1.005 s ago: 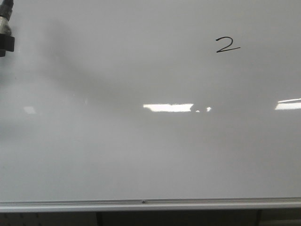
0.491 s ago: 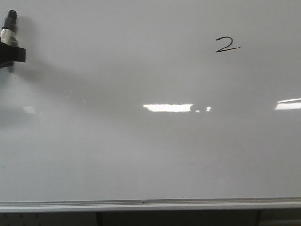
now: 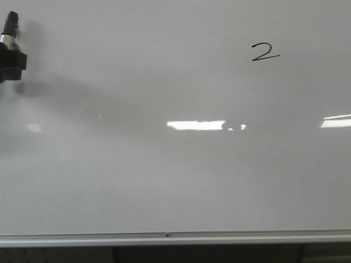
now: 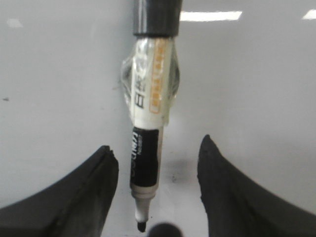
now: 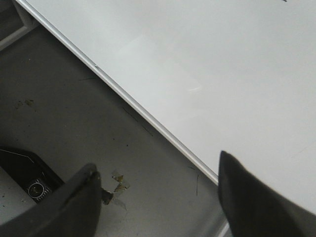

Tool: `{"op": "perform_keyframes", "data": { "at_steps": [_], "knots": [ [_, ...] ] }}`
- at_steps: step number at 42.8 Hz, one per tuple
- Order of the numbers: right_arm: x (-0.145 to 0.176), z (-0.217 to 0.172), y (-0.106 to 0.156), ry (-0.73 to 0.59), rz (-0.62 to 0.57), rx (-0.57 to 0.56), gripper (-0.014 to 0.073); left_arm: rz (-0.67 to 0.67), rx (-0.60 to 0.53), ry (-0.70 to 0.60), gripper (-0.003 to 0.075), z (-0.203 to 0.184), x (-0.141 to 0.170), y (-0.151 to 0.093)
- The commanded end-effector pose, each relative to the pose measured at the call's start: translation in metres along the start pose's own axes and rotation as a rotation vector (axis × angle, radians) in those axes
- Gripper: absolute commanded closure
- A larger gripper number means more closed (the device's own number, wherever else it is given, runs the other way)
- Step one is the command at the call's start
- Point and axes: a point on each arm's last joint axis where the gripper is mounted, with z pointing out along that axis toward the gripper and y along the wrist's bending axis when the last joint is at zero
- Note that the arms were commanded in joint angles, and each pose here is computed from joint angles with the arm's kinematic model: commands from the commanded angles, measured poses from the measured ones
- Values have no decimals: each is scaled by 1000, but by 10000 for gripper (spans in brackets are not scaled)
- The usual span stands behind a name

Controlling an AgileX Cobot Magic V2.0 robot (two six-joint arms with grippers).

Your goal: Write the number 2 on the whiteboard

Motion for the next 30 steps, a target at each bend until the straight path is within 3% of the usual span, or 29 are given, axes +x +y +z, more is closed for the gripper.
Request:
{"op": "perform_keyframes", "data": {
  "at_steps": [1,7,19,30],
  "knots": [
    [-11,-8,-4,-86,7,40,78,-8,18,-140,342,-28,-37,-4],
    [-11,-8,-4,-87,24,40,78,41,46,-98,342,-68,-61,-7],
    [-9,-12,-6,-90,281,68,78,101,54,53,343,-154,-105,-8],
    [0,-26,-5,-110,378,115,78,105,58,65,354,-215,-104,-6]
  ]
}}
